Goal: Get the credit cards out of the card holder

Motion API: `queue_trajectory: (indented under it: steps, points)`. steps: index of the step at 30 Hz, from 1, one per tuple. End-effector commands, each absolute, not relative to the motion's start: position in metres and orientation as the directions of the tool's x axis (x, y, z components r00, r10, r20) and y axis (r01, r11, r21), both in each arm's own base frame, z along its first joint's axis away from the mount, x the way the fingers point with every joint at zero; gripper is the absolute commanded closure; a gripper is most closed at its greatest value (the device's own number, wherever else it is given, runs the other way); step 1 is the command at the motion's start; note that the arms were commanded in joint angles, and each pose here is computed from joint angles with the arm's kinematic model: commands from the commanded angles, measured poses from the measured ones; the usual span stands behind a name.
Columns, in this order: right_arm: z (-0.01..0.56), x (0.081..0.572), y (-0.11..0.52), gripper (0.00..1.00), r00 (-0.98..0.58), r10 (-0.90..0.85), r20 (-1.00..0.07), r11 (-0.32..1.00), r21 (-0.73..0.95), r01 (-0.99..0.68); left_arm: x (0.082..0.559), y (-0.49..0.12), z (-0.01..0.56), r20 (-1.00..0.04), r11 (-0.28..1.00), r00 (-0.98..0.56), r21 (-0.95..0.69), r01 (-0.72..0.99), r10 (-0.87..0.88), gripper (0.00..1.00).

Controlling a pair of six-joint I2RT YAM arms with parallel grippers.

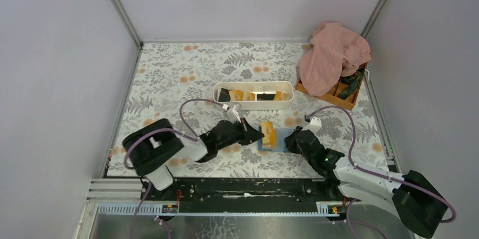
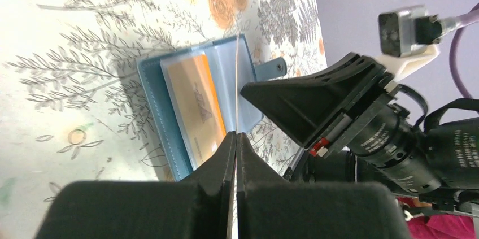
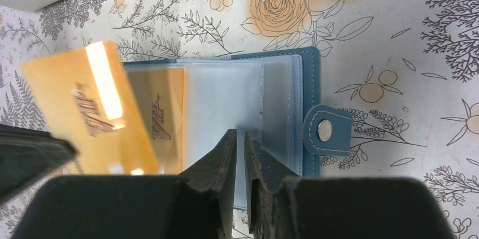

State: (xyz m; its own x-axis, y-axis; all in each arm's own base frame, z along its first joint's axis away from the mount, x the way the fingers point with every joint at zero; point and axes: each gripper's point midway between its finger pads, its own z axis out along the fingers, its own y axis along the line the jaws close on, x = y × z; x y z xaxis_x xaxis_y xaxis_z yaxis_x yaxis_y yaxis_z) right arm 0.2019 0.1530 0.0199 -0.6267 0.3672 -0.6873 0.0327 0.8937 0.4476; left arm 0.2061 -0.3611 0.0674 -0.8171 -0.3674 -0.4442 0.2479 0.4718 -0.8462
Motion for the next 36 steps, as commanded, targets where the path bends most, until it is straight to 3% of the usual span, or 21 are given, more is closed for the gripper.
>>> queue_trajectory:
  steps: [1,5,11,21,27,36]
  points:
    - [0.013,0.199,0.14,0.82,-0.637,0.327,-0.698,0.923,0.381,0.057,0.206,-0.341,0.073,-0.513,0.539,-0.805,-0.787,0.302,-0.298,1.0]
    - [0.013,0.198,0.142,0.83,-0.64,0.323,-0.697,0.922,0.383,0.048,0.22,-0.319,0.099,-0.586,0.609,-0.769,-0.715,0.343,-0.255,1.0]
    - [0.012,0.198,0.146,0.83,-0.648,0.303,-0.699,0.923,0.384,0.018,0.275,-0.268,0.129,-0.625,0.813,-0.761,-0.527,0.248,-0.173,1.0]
    - [0.01,0.197,0.156,0.83,-0.659,0.313,-0.684,0.906,0.424,-0.01,0.352,-0.224,0.15,-0.62,0.905,-0.78,-0.379,0.195,-0.092,1.0]
    - [0.009,0.196,0.156,0.84,-0.653,0.325,-0.684,0.9,0.436,-0.01,0.363,-0.202,0.138,-0.586,0.962,-0.808,-0.252,0.108,-0.063,1.0]
    - [0.007,0.196,0.16,0.84,-0.664,0.32,-0.676,0.897,0.443,-0.018,0.369,-0.195,0.126,-0.554,0.97,-0.83,-0.231,0.077,-0.066,1.0]
